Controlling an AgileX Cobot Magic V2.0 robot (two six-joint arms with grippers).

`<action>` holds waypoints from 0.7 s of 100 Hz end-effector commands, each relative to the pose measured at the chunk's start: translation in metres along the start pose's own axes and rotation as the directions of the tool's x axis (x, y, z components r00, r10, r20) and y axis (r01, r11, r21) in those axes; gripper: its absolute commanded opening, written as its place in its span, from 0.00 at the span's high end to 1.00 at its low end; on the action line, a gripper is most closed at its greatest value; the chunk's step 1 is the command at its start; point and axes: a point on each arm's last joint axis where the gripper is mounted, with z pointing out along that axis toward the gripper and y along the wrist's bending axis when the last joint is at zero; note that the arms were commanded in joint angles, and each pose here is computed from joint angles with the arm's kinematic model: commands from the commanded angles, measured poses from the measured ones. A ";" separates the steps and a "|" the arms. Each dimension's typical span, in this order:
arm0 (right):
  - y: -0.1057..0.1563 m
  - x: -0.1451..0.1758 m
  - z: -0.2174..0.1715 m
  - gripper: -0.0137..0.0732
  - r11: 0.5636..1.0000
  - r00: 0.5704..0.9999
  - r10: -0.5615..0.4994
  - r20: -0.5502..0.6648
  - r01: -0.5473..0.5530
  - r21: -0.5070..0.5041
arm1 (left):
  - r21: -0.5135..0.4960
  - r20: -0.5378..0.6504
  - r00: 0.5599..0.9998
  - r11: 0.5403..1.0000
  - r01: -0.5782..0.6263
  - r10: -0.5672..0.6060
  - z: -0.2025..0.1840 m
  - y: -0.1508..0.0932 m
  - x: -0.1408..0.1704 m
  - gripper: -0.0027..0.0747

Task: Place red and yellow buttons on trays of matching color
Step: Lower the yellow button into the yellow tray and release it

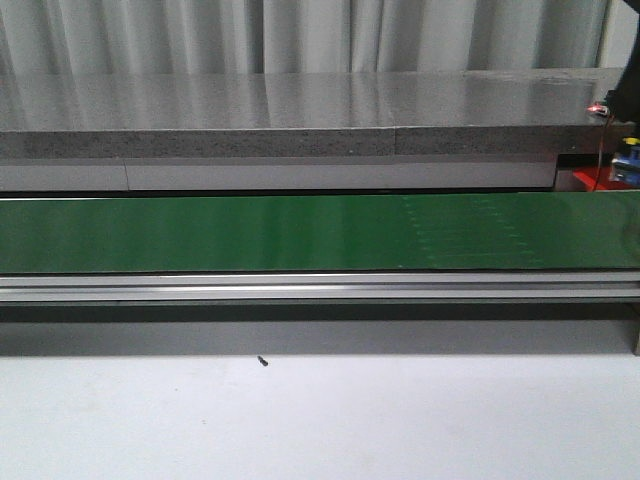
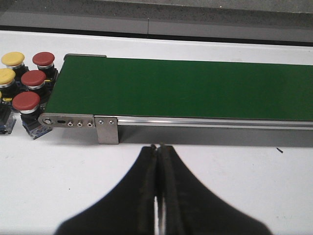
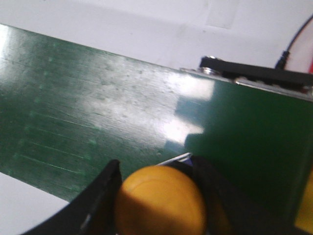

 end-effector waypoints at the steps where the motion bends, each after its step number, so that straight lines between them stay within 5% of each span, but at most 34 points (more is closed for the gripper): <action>1: -0.010 -0.001 -0.027 0.61 0.998 0.994 0.048 0.101 -0.053 0.046 | 0.018 0.081 0.997 1.000 0.003 -0.005 -0.003 -0.002 -0.012 0.99; 34: -0.065 0.026 -0.032 0.61 0.943 0.948 0.251 0.195 -0.285 0.172 | 0.018 0.081 0.997 1.000 0.003 -0.005 -0.003 -0.002 -0.012 0.99; 70: -0.101 0.060 -0.022 0.61 0.862 0.896 0.328 0.300 -0.414 0.292 | 0.018 0.081 0.997 1.000 0.003 -0.005 -0.003 -0.002 -0.012 0.99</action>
